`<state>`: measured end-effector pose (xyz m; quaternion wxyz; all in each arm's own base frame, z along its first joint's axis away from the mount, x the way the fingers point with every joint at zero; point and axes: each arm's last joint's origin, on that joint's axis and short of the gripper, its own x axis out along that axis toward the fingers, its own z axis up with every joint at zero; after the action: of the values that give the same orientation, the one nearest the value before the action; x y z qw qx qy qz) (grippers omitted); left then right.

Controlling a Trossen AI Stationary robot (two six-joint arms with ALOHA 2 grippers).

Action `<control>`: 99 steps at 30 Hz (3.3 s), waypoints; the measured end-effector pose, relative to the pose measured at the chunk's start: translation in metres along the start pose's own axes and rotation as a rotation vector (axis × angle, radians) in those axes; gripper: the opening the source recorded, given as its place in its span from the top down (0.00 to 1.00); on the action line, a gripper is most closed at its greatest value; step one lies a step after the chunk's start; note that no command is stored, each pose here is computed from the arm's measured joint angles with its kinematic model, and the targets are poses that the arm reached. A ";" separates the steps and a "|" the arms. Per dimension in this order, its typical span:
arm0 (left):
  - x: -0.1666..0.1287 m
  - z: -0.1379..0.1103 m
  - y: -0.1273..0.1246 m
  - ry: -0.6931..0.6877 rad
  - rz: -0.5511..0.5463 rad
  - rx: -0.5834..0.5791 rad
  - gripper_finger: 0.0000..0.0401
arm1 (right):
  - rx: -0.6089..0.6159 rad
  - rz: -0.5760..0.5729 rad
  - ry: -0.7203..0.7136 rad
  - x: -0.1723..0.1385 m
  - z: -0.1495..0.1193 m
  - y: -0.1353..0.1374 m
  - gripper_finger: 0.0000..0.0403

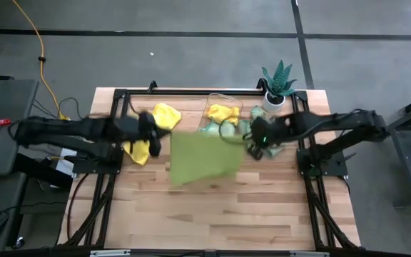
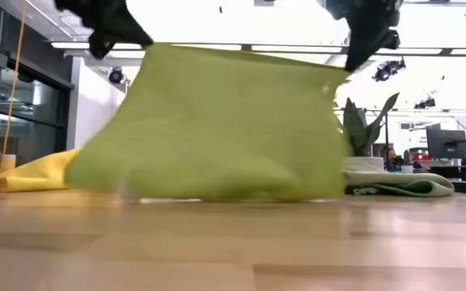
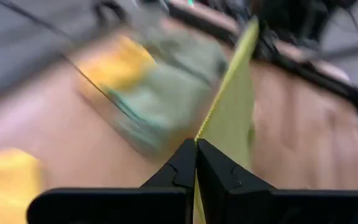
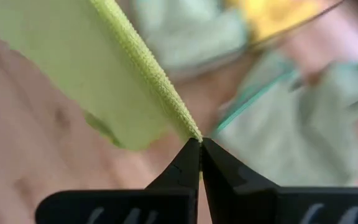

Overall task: Fold microfiber towels
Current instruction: Fold the green towel

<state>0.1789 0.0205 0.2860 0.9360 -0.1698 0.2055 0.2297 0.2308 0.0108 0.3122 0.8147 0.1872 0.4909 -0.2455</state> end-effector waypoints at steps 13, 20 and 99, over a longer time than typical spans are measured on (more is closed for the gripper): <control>-0.025 0.004 0.001 0.078 -0.121 0.013 1.00 | -0.091 0.034 -0.056 -0.021 -0.007 0.017 1.00; -0.052 0.005 -0.040 0.003 -0.193 -0.002 1.00 | -0.165 0.133 -0.001 -0.042 -0.026 0.052 1.00; 0.026 -0.234 -0.182 0.601 -0.206 0.037 1.00 | 0.308 0.374 0.109 0.069 -0.155 0.121 1.00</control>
<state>0.2192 -0.2192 0.1138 0.8547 -0.2329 0.4587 0.0692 0.2193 0.1784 0.1886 0.7801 0.4096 0.4478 -0.1521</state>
